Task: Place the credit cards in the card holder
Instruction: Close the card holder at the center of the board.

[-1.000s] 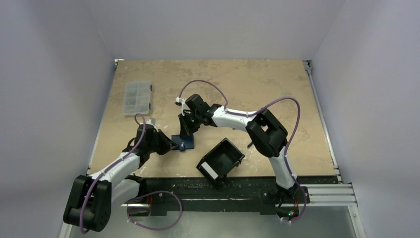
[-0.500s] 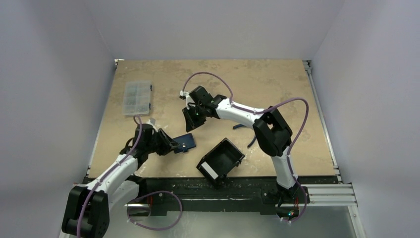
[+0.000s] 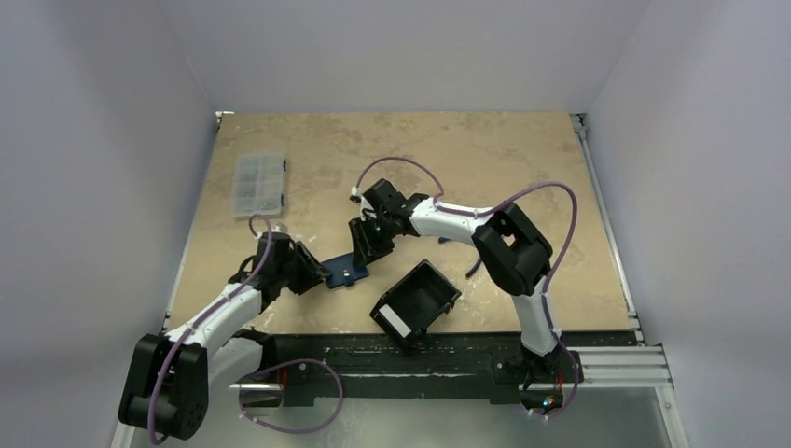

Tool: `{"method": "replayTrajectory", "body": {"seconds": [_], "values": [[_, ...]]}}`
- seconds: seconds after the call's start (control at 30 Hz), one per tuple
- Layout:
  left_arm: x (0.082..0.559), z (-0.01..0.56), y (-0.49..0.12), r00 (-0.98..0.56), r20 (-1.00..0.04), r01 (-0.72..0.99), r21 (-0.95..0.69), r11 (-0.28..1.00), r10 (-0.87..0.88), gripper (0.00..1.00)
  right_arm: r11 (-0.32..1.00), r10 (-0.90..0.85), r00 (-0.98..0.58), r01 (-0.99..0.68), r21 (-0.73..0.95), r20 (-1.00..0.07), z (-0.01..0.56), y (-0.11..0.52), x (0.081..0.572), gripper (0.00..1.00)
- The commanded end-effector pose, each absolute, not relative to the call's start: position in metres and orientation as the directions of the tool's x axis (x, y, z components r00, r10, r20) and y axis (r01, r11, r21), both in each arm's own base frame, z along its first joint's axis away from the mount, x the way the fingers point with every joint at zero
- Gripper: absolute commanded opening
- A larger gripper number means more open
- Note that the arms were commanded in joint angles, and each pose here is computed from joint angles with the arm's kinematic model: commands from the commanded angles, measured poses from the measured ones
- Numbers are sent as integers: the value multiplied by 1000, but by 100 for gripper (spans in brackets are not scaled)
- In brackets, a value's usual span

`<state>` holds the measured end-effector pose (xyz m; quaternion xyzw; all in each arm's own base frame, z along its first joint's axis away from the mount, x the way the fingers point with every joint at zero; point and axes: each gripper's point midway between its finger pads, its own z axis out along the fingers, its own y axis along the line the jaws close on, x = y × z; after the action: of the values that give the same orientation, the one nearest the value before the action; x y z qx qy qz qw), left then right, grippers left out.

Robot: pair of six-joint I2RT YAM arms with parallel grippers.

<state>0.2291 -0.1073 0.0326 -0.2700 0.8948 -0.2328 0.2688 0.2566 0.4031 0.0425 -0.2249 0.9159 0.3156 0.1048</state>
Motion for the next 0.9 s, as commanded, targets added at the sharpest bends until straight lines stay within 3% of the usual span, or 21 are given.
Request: {"method": "replayTrajectory", "body": {"seconds": [0.0,0.23,0.33,0.4,0.57,0.73,0.87], "values": [[223,18,-115,-726,-313,-356,-591,724,-612,38,647,-320,-871,-488,586,-373,51,426,270,40],[197,10,-140,-753,-189,-342,-705,621,-630,34,597,-323,-859,-511,618,-398,50,468,295,28],[185,11,-147,-761,-154,-341,-732,590,-631,31,648,-327,-847,-524,552,-420,51,466,311,32],[182,20,-154,-763,-155,-307,-768,562,-628,33,719,-334,-834,-527,453,-440,51,448,321,41],[193,63,-155,-776,-260,-196,-766,612,-575,48,866,-313,-828,-450,217,-464,68,387,329,60],[219,97,-143,-773,-387,-134,-675,725,-503,56,912,-148,-872,-303,278,-466,89,370,311,65],[246,110,-129,-744,-434,-158,-625,765,-509,52,879,-50,-906,-240,413,-420,95,388,293,65]]}}
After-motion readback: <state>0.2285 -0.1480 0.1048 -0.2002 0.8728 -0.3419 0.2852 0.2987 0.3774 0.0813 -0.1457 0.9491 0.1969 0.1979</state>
